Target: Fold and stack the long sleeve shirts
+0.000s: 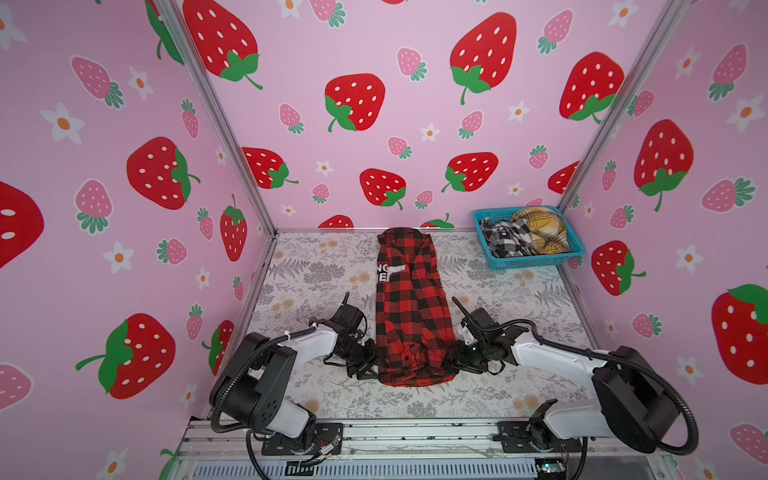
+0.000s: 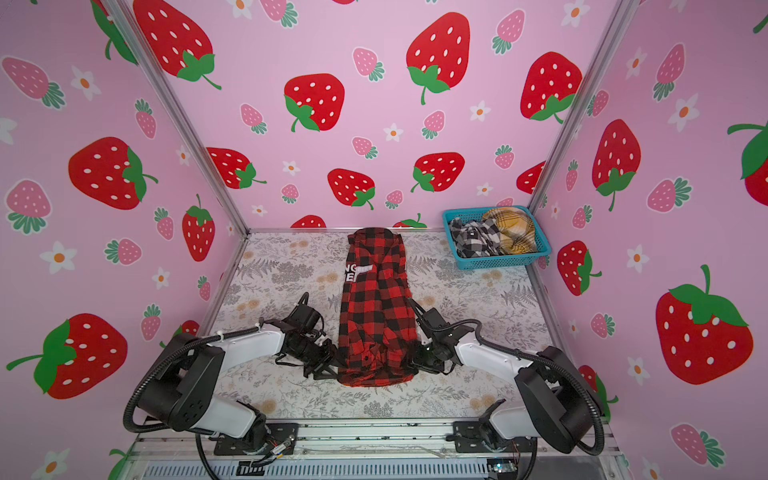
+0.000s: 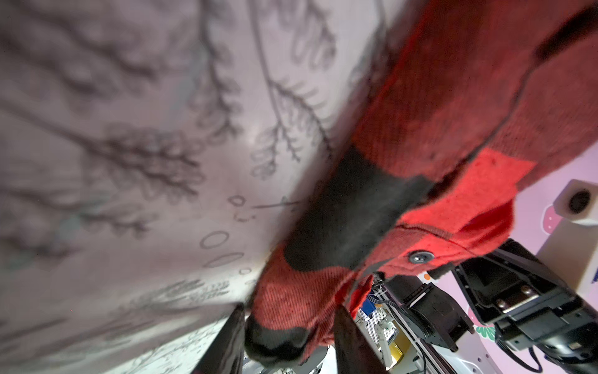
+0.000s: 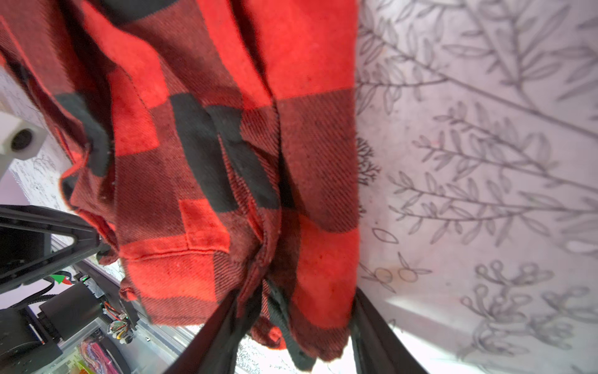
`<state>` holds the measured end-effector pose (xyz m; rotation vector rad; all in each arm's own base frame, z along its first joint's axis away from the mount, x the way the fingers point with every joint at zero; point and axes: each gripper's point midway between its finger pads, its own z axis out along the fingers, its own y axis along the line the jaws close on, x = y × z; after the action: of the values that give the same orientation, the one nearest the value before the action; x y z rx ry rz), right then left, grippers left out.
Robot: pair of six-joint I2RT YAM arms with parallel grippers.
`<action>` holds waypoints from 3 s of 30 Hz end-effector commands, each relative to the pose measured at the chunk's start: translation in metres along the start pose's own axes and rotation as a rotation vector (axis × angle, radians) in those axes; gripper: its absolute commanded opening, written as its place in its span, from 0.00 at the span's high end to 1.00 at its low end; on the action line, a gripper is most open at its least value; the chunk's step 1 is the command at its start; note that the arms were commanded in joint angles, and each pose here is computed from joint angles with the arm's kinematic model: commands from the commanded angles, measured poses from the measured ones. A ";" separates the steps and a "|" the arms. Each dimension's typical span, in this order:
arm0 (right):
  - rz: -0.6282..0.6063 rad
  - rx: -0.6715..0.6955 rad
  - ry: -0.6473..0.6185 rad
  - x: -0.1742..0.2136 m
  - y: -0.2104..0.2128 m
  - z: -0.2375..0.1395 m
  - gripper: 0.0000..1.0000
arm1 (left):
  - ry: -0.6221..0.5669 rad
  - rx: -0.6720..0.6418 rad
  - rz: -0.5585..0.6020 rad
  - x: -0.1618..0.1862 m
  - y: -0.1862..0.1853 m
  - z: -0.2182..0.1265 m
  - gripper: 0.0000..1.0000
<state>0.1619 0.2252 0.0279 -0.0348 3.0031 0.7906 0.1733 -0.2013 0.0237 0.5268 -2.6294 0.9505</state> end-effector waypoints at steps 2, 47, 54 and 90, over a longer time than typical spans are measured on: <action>0.037 0.008 0.006 0.005 -0.012 -0.001 0.50 | -0.006 -0.038 -0.023 -0.004 0.008 0.008 0.59; -0.051 -0.086 -0.060 0.011 0.024 -0.022 0.99 | -0.001 -0.151 0.141 0.029 0.001 -0.005 1.00; -0.027 -0.071 -0.023 0.043 0.020 -0.020 0.99 | 0.041 -0.180 0.156 0.059 0.016 0.001 1.00; -0.157 -0.120 -0.191 -0.125 0.129 -0.075 1.00 | -0.331 0.230 0.152 -0.051 -0.129 -0.103 1.00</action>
<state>0.2419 0.2887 0.1473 -0.0749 2.8008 0.8815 0.2318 -0.2061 0.1250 0.5861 -2.8416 1.1899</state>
